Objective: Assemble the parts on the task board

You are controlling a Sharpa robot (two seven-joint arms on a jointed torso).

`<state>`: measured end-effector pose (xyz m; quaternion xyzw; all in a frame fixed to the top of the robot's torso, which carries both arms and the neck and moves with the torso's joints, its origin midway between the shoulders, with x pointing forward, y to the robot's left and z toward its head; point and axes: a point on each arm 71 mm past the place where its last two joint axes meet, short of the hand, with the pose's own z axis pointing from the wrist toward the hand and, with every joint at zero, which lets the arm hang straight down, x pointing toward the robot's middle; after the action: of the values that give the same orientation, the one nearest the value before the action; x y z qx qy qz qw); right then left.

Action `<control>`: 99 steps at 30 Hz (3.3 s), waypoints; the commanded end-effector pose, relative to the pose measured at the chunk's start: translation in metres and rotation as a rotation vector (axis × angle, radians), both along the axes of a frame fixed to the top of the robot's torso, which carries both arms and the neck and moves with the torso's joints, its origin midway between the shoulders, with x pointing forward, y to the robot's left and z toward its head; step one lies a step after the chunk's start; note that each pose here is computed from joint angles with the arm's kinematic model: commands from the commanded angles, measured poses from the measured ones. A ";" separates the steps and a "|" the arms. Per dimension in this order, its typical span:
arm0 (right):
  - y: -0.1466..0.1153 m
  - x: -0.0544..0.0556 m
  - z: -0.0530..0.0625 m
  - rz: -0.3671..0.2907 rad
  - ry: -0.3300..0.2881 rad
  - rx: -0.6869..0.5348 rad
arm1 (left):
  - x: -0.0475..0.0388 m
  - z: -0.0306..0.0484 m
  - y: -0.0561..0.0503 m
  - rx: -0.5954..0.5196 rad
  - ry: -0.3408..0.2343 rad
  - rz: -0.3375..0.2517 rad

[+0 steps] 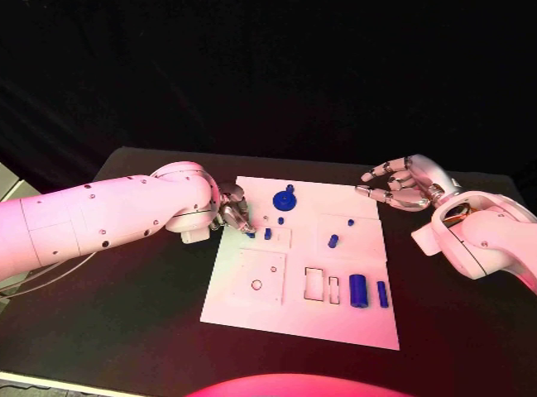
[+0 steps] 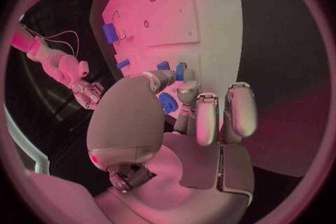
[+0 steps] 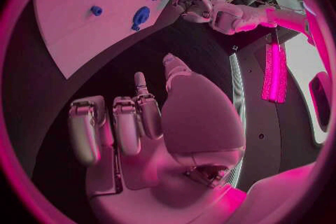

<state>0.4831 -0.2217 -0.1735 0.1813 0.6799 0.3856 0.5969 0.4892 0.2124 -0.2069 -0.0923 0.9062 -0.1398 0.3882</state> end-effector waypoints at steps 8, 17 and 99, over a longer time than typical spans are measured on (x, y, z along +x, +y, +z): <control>0.002 -0.001 0.000 0.024 -0.008 -0.007 | -0.0010 0.0000 -0.004 0.041 -0.057 -0.008; 0.002 -0.001 0.000 0.024 -0.008 -0.007 | -0.0022 -0.0001 -0.008 0.046 -0.062 -0.017; -0.002 -0.002 -0.003 0.019 -0.003 -0.011 | -0.0241 -0.0144 -0.005 -0.002 -0.258 -0.023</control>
<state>0.4816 -0.2258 -0.1761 0.1811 0.6815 0.3829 0.5967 0.4644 0.2094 -0.2222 -0.0848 0.8588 -0.1570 0.4802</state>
